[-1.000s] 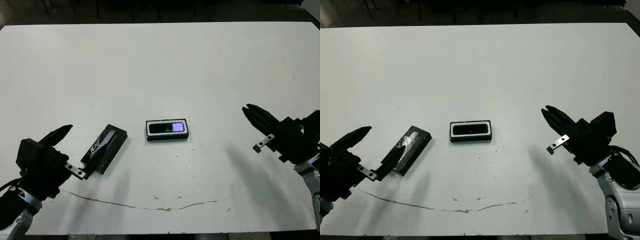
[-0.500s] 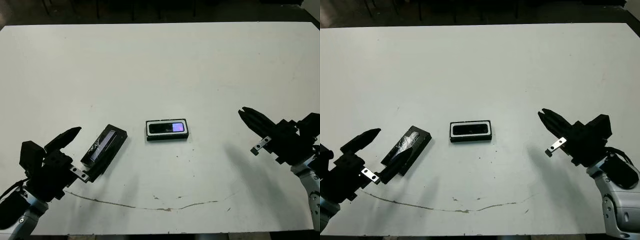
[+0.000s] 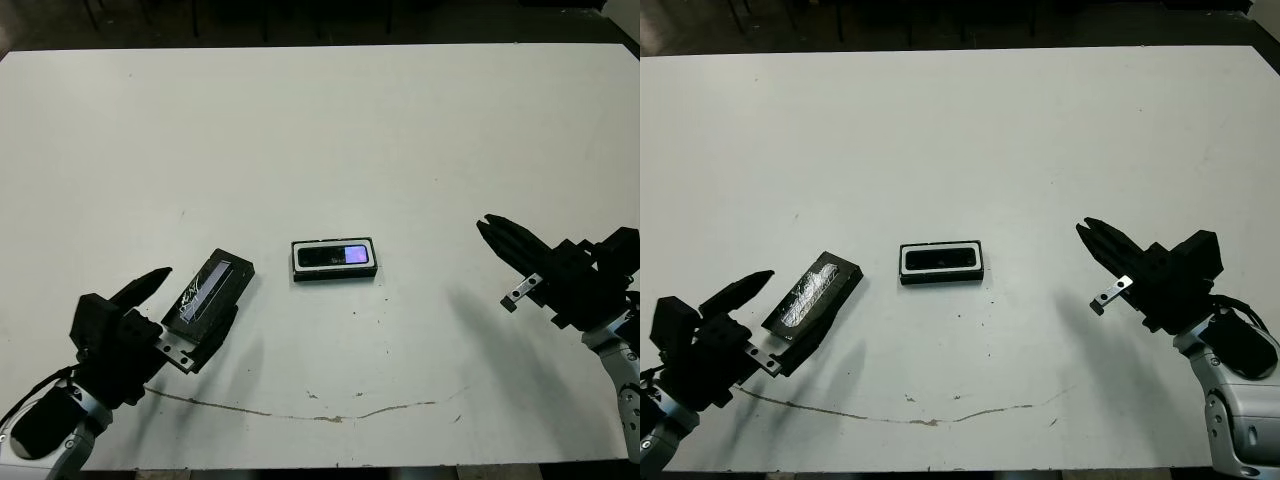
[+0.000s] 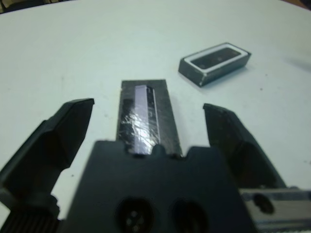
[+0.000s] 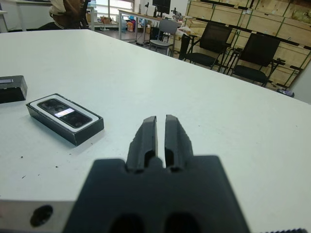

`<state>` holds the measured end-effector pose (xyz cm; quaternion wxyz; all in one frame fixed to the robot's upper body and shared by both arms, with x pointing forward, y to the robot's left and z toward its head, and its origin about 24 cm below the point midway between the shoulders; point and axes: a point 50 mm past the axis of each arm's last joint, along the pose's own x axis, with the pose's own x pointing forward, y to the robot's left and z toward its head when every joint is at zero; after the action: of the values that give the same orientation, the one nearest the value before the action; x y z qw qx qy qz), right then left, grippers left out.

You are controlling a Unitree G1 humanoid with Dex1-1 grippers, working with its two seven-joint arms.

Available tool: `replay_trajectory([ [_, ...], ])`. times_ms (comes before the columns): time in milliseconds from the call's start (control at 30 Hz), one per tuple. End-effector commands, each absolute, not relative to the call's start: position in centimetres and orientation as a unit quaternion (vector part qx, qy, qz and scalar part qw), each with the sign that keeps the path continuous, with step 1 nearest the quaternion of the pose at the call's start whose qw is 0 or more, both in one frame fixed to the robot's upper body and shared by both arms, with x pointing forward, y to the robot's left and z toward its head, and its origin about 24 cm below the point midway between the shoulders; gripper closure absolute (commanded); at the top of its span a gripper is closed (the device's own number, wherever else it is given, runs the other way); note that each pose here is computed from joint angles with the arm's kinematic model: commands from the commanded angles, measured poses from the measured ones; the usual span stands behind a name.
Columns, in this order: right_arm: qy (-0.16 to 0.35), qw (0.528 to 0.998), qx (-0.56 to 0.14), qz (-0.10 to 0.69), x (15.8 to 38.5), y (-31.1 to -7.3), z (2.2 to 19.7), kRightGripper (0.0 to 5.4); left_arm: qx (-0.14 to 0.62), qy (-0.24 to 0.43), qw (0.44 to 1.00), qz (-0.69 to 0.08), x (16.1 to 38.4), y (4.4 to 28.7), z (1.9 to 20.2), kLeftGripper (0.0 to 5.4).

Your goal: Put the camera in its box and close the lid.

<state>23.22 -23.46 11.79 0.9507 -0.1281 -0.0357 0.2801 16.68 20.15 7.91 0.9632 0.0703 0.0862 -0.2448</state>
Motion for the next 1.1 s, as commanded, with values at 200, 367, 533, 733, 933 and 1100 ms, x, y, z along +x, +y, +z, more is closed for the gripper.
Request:
replay_trajectory([
  [200,-0.018,0.951,-0.123,0.283,23.0,-23.9,10.9,5.4,0.084,0.115,0.962,-0.234,16.3,20.2,6.5,0.01],
  [367,-0.019,0.951,-0.124,0.282,23.0,-23.9,10.9,5.4,0.059,0.128,0.959,-0.246,16.4,20.2,6.1,0.01],
  [533,-0.016,0.951,-0.125,0.282,22.8,-23.8,10.9,5.4,0.058,0.123,0.967,-0.217,16.5,20.2,5.3,0.01],
  [733,-0.012,0.952,-0.129,0.277,22.8,-23.9,11.0,5.4,0.045,0.145,0.97,-0.192,16.9,20.5,4.4,0.01],
  [933,-0.012,0.952,-0.138,0.274,22.7,-23.8,11.1,5.4,0.04,0.161,0.966,-0.199,17.2,20.5,3.4,0.01],
  [1100,-0.006,0.952,-0.137,0.272,22.6,-23.8,11.0,5.4,0.051,0.155,0.964,-0.209,17.3,19.8,3.3,0.63],
])
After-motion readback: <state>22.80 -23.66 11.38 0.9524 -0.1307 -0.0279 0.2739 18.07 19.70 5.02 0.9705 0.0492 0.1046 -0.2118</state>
